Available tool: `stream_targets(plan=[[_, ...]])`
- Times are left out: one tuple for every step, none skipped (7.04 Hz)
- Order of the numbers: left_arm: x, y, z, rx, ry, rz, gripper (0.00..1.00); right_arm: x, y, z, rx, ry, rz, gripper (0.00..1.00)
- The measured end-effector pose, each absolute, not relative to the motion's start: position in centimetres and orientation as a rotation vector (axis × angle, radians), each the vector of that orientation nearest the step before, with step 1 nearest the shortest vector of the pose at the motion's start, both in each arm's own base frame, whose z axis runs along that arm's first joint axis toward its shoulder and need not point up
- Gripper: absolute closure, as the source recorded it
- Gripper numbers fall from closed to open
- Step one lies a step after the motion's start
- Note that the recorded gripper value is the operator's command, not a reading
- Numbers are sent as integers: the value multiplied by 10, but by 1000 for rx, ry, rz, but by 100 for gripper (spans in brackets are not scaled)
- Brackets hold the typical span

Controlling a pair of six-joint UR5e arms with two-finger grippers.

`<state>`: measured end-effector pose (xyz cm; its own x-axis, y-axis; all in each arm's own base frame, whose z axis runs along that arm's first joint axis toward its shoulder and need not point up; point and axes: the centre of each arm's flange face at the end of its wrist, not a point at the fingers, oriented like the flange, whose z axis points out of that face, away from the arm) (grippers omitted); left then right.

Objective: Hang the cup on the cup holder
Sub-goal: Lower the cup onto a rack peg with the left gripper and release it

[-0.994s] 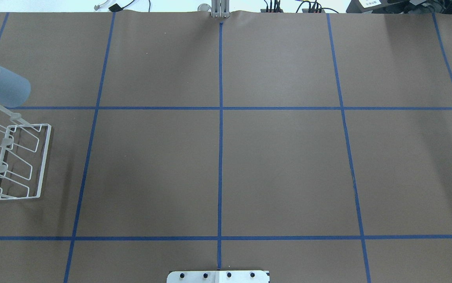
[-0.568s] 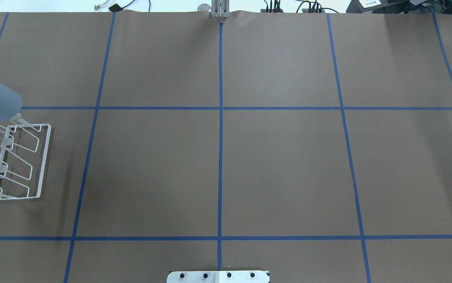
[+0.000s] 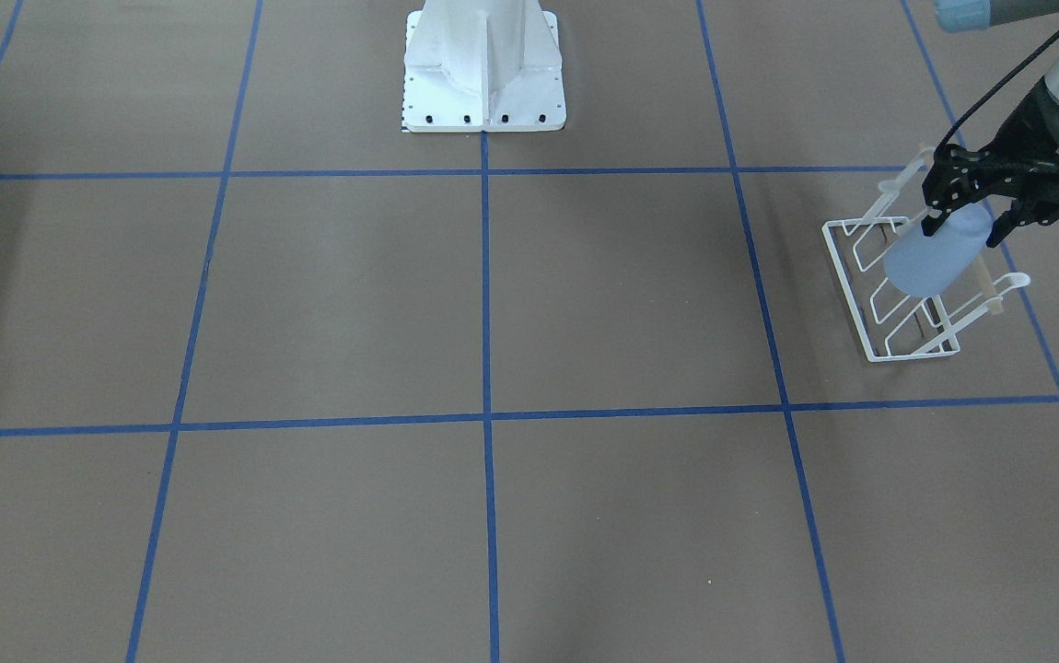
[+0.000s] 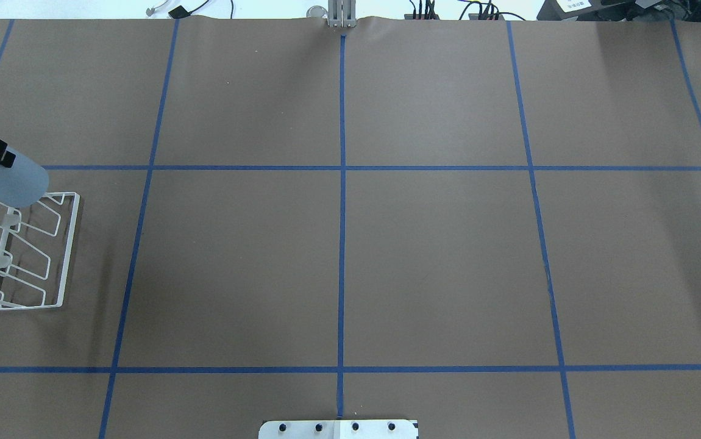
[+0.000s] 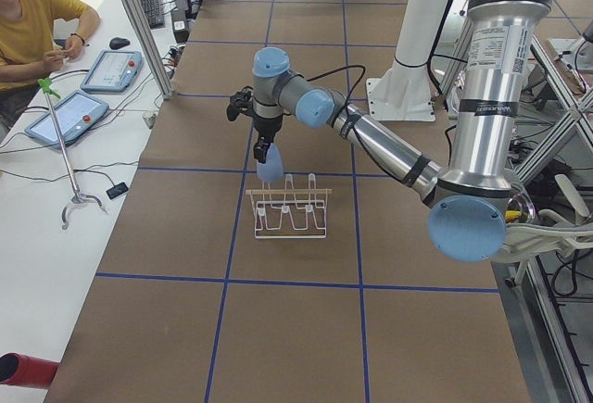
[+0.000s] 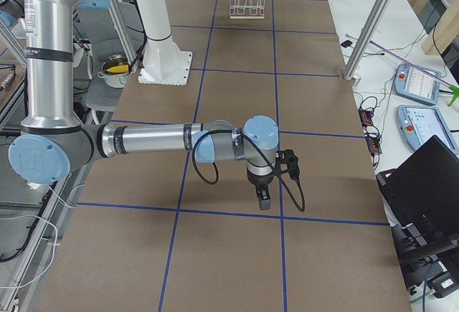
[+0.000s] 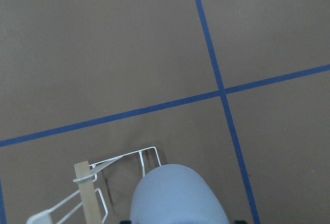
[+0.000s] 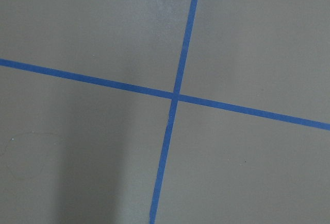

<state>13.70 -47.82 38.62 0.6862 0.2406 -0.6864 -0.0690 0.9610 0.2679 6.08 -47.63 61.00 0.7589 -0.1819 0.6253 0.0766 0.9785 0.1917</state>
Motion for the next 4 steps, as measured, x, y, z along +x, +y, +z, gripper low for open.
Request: stream_targets(plan=[[139,-480,388,226,795,179,100,61,-477,610,159,-696,-140,0],[141,-483,393,220,791,179,100,61,-477,609,159,-696,-139,0],[144,-489,398,214,788,179,100,61,-477,609,159,-696,-138,0],[148,-497,404,212,787,179,100,61,-477,609,159,-696,-138,0]])
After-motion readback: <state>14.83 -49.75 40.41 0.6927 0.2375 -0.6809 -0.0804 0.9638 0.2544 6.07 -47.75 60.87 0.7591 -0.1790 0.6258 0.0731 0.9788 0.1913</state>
